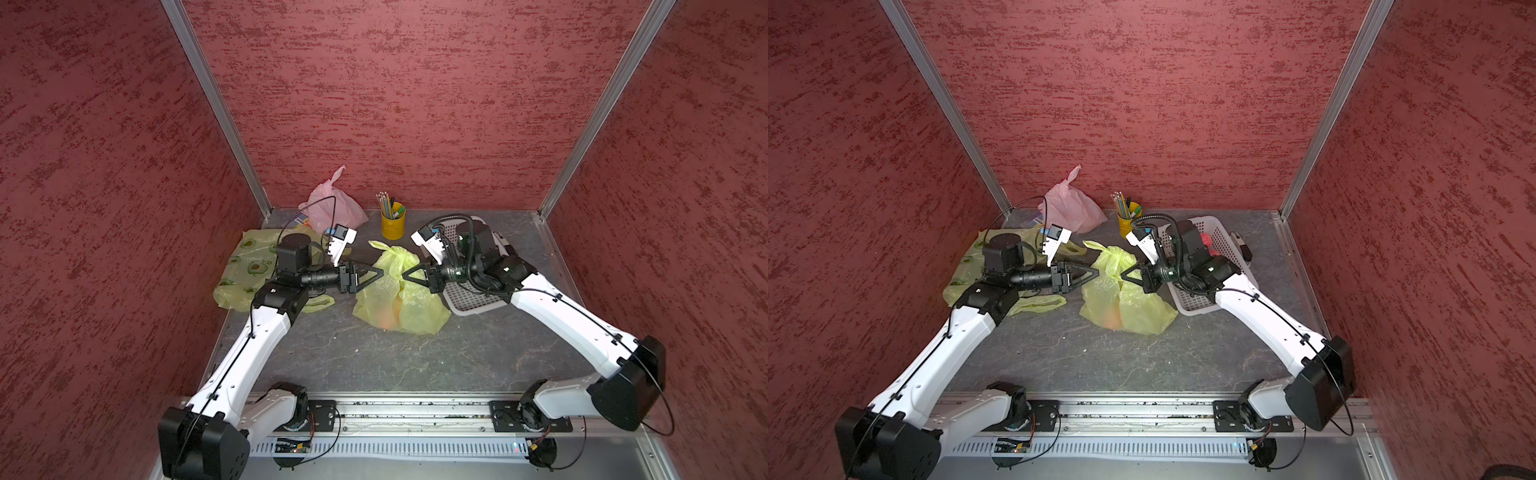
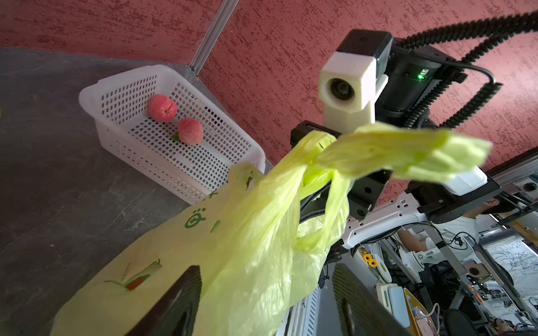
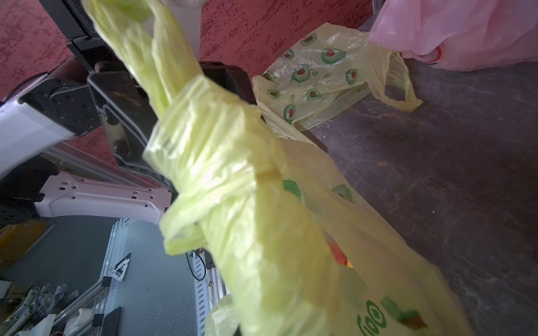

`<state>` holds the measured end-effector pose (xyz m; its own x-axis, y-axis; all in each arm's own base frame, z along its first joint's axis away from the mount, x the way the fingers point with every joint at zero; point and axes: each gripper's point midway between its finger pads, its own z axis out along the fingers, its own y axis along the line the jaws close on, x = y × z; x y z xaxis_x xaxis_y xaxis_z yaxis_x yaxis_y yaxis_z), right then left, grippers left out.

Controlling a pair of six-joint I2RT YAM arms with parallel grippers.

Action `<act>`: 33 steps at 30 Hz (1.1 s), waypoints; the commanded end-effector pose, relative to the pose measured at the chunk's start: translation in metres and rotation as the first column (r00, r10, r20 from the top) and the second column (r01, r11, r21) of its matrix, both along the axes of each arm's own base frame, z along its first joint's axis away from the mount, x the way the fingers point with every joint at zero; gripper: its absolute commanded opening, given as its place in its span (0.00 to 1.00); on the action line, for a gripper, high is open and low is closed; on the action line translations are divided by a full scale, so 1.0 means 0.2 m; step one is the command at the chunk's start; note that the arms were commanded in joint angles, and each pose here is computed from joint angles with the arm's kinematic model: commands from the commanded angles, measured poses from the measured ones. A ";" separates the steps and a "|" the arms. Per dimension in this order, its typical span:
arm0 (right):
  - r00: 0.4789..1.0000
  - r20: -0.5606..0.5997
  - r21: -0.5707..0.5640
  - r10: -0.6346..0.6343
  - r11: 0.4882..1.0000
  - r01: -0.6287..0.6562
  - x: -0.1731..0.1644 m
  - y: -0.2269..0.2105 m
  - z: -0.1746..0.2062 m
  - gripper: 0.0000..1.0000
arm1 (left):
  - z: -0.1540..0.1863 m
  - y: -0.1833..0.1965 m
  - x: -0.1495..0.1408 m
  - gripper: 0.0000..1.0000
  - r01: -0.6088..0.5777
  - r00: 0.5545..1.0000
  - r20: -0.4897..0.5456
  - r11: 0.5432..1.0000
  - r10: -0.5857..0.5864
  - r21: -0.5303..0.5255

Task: Place the peach into a plastic bag & tie a knot
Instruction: Cross the plastic bag at the center of the board.

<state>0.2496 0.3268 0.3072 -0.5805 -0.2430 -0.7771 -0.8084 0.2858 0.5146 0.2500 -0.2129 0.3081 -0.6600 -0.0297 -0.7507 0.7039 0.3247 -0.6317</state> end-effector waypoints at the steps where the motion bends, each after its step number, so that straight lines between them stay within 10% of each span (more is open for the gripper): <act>1: 0.995 0.049 0.102 0.087 0.991 -0.092 -0.07 0.02 0.21 0.00 | -0.04 -0.05 -0.02 0.74 0.011 0.999 0.032 0.999 -0.013 0.049; 10: 0.988 0.049 0.172 0.143 0.974 -0.150 -0.12 0.04 0.29 0.00 | -0.04 -0.16 -0.03 0.67 0.018 0.994 0.102 0.994 -0.030 0.112; 17: 0.991 0.035 0.161 0.126 0.978 -0.130 -0.10 0.02 0.26 0.00 | -0.03 -0.15 -0.03 0.00 -0.022 0.990 0.143 0.990 0.002 0.142; 33: 0.993 0.050 0.056 -0.108 0.993 0.105 0.10 -0.05 0.15 0.10 | 0.07 -0.09 -0.21 0.00 0.026 0.995 0.097 0.993 -0.037 0.113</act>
<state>0.2580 0.3236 0.3342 -0.5711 -0.1707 -0.8030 -0.8094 0.2801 0.5161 0.2226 -0.2281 0.3135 -0.5749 0.0592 -0.8161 0.7606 0.4062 -0.5064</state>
